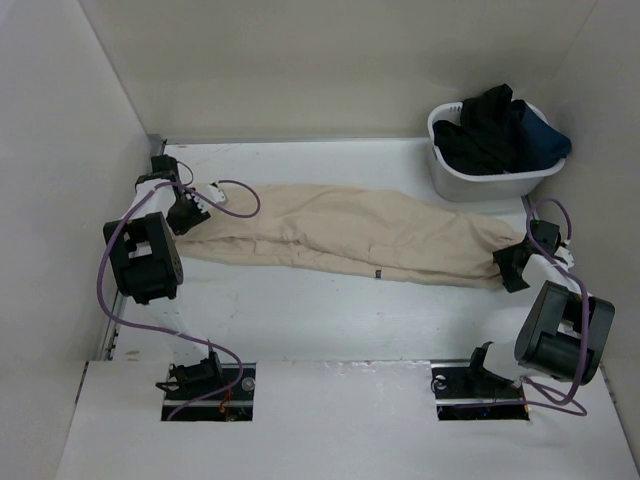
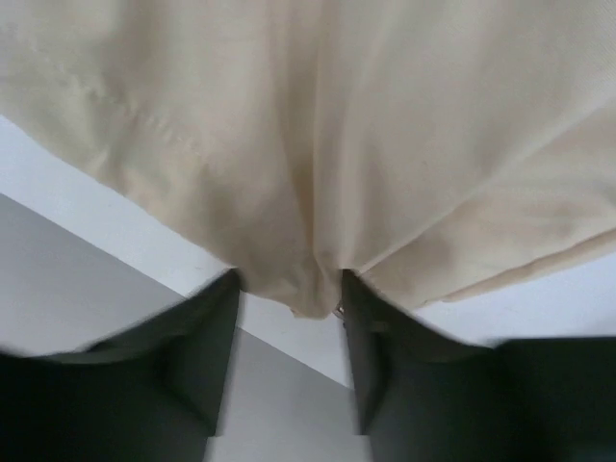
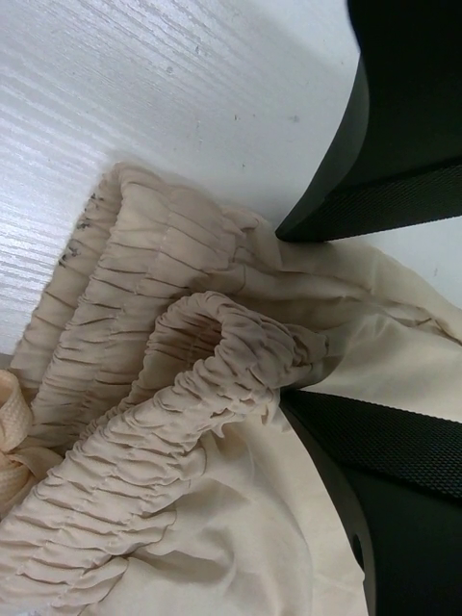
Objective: Fold and stack the trousers
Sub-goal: Fold the trousers
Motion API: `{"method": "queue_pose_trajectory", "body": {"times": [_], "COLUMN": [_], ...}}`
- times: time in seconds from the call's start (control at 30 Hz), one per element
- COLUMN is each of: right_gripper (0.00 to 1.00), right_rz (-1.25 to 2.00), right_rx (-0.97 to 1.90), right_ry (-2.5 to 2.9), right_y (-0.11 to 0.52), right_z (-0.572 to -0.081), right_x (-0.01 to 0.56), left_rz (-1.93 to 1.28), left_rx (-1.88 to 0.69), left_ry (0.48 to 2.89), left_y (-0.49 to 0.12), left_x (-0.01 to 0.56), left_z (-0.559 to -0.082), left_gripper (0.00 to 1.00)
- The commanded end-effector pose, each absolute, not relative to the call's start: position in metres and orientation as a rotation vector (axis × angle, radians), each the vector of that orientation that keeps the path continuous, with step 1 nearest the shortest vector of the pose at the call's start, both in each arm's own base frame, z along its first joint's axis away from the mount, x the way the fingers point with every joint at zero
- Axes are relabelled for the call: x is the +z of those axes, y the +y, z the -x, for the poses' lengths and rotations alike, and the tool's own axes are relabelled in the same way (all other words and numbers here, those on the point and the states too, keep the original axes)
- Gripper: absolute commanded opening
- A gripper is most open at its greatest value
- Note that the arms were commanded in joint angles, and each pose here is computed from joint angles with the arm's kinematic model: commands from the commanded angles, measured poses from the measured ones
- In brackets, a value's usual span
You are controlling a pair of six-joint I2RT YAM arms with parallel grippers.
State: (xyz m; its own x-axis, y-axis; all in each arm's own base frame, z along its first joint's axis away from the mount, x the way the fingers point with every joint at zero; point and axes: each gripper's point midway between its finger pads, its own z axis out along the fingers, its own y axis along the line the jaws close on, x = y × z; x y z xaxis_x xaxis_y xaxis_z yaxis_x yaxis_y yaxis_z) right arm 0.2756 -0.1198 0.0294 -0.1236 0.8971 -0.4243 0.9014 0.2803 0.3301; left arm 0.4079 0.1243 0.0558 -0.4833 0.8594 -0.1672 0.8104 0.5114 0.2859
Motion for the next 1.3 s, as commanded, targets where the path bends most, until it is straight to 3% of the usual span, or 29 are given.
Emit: {"method": "queue_pose_trajectory", "body": {"times": [0.0, 0.03, 0.1, 0.2, 0.3, 0.43, 0.67, 0.87, 0.9, 0.97, 1.07, 1.27], "right_gripper": [0.64, 0.6, 0.48, 0.23, 0.1, 0.08, 0.06, 0.07, 0.12, 0.37, 0.54, 0.61], "right_rz": [-1.568, -1.568, -1.568, -1.561, -1.554, -1.526, -1.495, -1.464, -1.457, -1.455, -1.42, -0.999], "right_rx": [-0.028, -0.028, -0.028, -0.02, -0.018, -0.019, -0.031, -0.072, -0.074, -0.084, -0.087, -0.27], "right_ry": [1.977, 1.977, 1.977, 1.975, 1.976, 1.979, 1.962, 1.966, 1.977, 1.985, 1.998, 2.044], "right_y": [-0.128, -0.128, -0.128, -0.127, -0.127, -0.127, -0.132, -0.15, -0.149, -0.15, -0.146, -0.119], "right_z": [-0.289, -0.289, -0.288, -0.289, -0.289, -0.289, -0.289, -0.287, -0.287, -0.286, -0.282, -0.275], "right_x": [0.043, 0.043, 0.042, 0.042, 0.043, 0.043, 0.051, 0.062, 0.061, 0.058, 0.061, 0.141], "left_rz": [-1.409, -1.412, -1.434, -1.446, -1.404, -1.394, -1.472, -1.475, -1.498, -1.573, -1.619, -1.593], "left_rx": [0.257, 0.248, 0.221, 0.208, 0.227, 0.246, 0.3, 0.245, 0.196, 0.125, 0.15, 0.179], "left_ry": [2.44, 2.446, 2.463, 2.452, 2.391, 2.375, 2.4, 2.504, 2.541, 2.584, 2.609, 2.629], "left_y": [0.122, 0.121, 0.118, 0.116, 0.124, 0.135, 0.146, 0.154, 0.148, 0.137, 0.139, 0.144], "left_x": [0.054, 0.052, 0.049, 0.063, 0.106, 0.155, 0.173, 0.163, 0.153, 0.131, 0.101, 0.083], "left_z": [-0.417, -0.414, -0.407, -0.404, -0.412, -0.406, -0.374, -0.346, -0.333, -0.308, -0.295, -0.3], "left_gripper": [0.34, 0.21, 0.07, 0.0, 0.0, 0.0, 0.0, 0.0, 0.0, 0.02, 0.02, 0.04]}}
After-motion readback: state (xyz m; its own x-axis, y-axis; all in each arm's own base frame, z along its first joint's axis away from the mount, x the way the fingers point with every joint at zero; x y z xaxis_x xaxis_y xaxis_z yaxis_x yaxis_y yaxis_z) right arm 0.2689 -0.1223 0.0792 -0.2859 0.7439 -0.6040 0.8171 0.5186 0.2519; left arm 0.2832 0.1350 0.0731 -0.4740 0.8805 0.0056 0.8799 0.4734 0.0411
